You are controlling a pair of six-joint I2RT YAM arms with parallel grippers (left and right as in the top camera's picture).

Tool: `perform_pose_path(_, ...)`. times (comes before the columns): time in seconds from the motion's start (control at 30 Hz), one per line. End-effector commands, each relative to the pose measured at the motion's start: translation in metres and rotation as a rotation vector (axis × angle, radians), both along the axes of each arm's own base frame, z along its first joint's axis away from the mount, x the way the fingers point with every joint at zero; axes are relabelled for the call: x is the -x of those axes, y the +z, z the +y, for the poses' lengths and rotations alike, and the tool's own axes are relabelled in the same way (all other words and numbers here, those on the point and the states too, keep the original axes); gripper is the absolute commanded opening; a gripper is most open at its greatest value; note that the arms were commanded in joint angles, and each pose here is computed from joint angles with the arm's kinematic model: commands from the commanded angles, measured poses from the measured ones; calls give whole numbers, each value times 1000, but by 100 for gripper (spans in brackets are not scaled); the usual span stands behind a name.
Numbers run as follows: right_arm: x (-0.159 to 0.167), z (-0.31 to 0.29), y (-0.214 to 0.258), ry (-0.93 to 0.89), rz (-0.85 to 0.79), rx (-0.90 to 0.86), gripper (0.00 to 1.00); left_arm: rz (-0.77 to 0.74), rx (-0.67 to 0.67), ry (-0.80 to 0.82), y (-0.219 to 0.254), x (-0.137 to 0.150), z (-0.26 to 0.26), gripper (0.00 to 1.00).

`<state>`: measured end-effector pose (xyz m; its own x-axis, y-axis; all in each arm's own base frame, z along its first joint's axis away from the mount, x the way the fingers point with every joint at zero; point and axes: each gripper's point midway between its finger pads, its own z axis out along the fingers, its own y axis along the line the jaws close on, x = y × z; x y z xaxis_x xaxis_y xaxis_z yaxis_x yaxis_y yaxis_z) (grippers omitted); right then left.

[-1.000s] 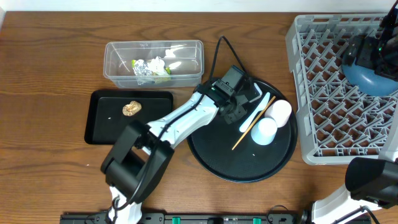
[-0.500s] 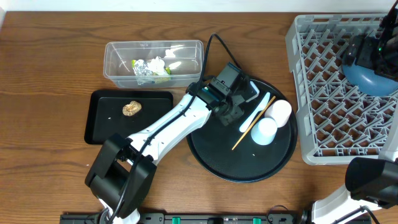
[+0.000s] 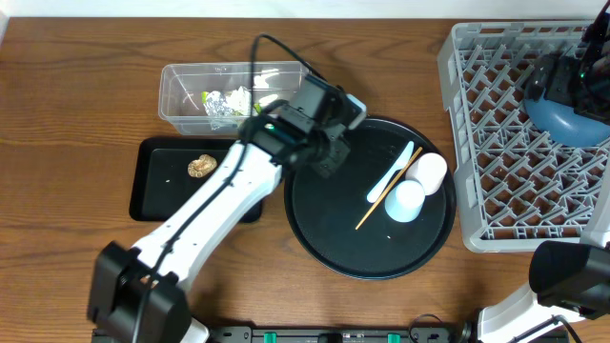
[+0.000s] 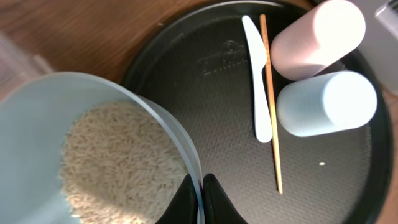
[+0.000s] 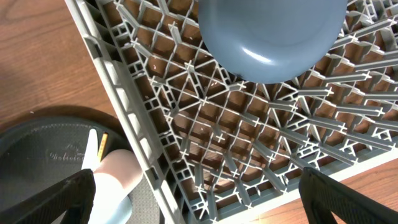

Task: Sort waste into correct bins and load items into the dishwasher rack
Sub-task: 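Lift the rice bowl and carry it over the black rectangular tray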

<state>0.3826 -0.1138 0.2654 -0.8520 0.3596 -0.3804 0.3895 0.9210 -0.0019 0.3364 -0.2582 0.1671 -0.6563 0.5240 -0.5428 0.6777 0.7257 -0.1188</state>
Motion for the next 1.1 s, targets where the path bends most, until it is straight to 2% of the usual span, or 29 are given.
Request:
perform_pose_path(0.0, 0, -2, -2, -15, 5, -6, 99, 45, 42, 77, 8, -1, 14, 6)
perform_pose_path(0.1, 0, -2, -2, -15, 5, -6, 99, 98, 52, 172, 5, -5, 32, 6)
perform_pose_path(0.27, 0, -2, -2, -15, 5, -6, 99, 170, 112, 200, 6, -5, 44, 6)
perform_pose_path(0.5, 0, -2, -2, -15, 5, -6, 99, 231, 138, 364, 3, -18, 79, 6)
perform_pose_path(0.8, 0, -2, -2, -15, 5, -6, 99, 306, 222, 433, 6, -22, 108, 6)
perform_pose_path(1.07, 0, -2, -2, -15, 5, -6, 99, 419, 444, 462, 14, -22, 127, 6)
